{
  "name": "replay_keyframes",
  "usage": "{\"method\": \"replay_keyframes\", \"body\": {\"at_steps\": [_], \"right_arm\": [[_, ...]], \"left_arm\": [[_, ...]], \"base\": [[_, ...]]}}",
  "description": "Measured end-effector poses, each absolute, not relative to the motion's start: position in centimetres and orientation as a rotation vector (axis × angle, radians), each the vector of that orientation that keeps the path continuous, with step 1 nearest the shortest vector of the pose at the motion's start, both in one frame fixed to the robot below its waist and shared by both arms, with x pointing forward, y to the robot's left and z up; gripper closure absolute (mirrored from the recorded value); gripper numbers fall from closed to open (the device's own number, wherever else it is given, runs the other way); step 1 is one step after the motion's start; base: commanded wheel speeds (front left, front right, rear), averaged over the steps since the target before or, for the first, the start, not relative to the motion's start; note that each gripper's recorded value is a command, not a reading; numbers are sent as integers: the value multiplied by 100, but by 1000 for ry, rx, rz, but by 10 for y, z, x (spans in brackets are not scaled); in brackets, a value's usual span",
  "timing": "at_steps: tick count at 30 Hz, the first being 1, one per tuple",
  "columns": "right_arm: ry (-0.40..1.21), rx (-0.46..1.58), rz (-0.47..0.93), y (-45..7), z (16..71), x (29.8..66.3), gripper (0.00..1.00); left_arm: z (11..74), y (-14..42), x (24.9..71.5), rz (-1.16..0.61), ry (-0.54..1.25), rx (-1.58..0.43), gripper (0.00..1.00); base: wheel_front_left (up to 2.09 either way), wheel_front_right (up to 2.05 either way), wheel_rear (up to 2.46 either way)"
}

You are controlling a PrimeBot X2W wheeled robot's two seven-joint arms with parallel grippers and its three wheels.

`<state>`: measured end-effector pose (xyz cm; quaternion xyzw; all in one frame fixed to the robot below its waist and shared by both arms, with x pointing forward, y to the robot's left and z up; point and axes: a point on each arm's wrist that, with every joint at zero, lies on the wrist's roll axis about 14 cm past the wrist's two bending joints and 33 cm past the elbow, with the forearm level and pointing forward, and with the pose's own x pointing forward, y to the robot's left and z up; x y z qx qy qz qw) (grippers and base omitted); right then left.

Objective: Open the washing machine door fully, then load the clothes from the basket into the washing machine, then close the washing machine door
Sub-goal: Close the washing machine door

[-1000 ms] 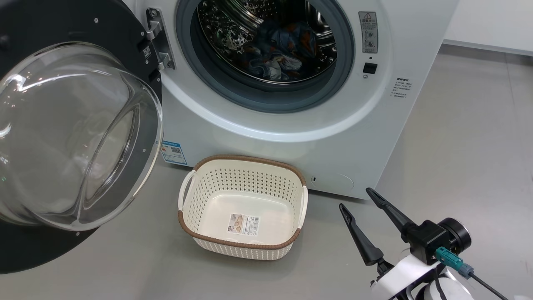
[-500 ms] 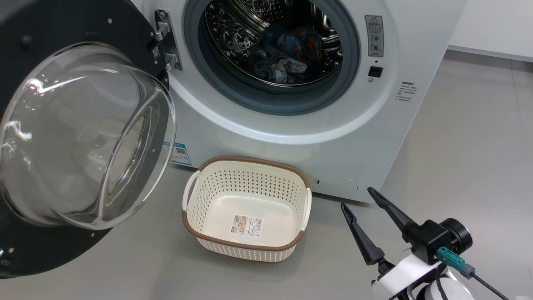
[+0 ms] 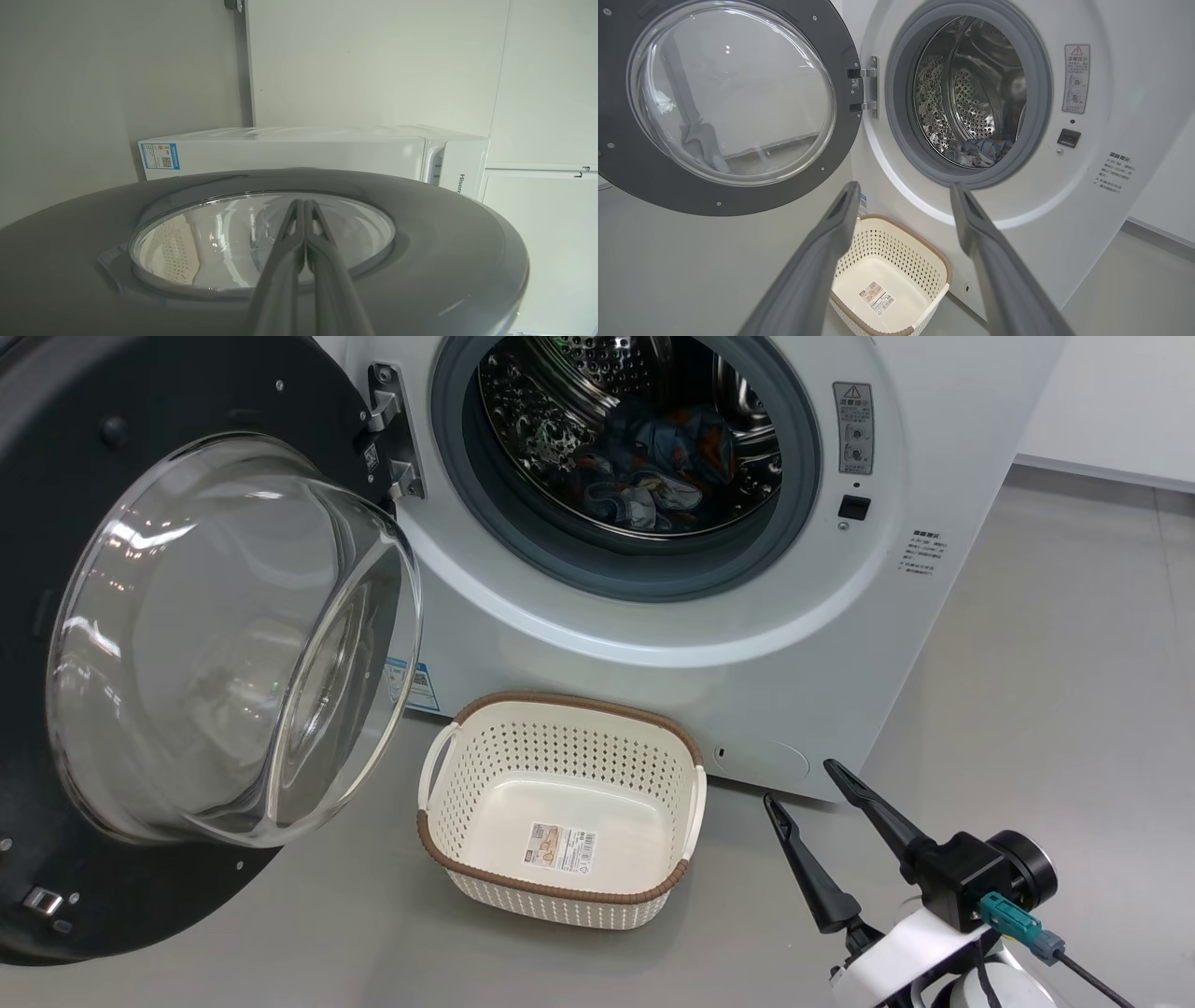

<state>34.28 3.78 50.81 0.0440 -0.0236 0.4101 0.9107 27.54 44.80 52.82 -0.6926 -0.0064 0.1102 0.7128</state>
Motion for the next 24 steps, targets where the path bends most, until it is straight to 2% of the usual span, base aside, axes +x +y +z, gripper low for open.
{"method": "replay_keyframes", "body": {"at_steps": [24], "right_arm": [[-34,118,816,34,506,340,0]], "left_arm": [[527,376,278,-41,128,-1539,100]], "base": [[0,0,0]]}}
